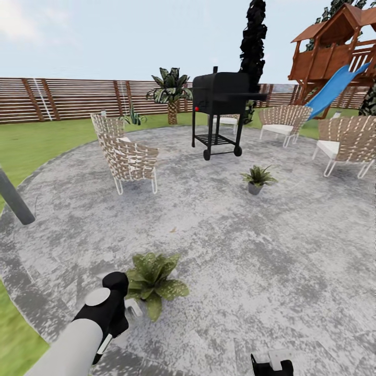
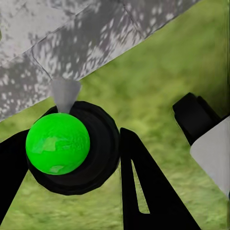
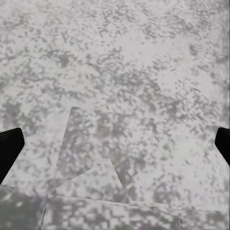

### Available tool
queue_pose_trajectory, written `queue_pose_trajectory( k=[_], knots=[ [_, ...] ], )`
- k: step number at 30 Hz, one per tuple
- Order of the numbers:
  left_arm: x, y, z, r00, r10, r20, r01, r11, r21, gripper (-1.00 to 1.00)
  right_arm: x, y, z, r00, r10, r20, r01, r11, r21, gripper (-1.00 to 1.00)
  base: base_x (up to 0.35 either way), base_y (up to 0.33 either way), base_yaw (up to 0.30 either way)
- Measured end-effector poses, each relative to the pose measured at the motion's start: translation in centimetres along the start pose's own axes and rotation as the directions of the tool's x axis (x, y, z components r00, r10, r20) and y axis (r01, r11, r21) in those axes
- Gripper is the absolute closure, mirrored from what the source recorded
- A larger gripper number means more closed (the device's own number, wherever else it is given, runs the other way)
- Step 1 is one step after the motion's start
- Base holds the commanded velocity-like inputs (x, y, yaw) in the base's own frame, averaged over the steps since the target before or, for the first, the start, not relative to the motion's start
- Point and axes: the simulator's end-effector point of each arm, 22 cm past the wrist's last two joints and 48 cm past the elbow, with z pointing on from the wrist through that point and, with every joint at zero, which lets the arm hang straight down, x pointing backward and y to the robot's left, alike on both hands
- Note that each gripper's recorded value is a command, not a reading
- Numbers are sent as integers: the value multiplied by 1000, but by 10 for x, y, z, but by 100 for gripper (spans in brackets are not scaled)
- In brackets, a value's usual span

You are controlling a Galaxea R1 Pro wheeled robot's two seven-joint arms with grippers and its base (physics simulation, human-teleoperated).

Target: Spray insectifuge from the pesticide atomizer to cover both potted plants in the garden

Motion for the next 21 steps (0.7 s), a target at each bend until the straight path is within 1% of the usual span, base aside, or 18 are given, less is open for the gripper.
queue_pose_trajectory(
  k=[7,10,13,18,19,21],
  knots=[
    [0,0,0,1000,0,1,0,1000,0,100,0,0,0,1000,0,0,0,1000,0,-100,0,-263,4],
    [0,1,0,1000,-1,0,1,1000,-1,100,0,1,0,1000,0,0,0,1000,-1,-100,0,-250,160],
    [0,1,-1,1000,-2,1,2,1000,-3,100,0,1,0,1000,1,0,-1,1000,-1,-100,0,-81,260],
    [0,4,-1,1000,0,1,0,1000,-13,100,0,1,0,1000,1,0,-1,1000,-1,-100,0,-6,259],
    [-1,6,-3,1000,-2,6,2,1000,-20,100,0,1,0,1000,1,0,-1,1000,-1,-100,0,-1,102],
    [-8,14,-14,999,-9,36,11,999,-48,100,0,0,0,1000,0,-1,0,1000,0,-100,28,0,39]
  ],
)
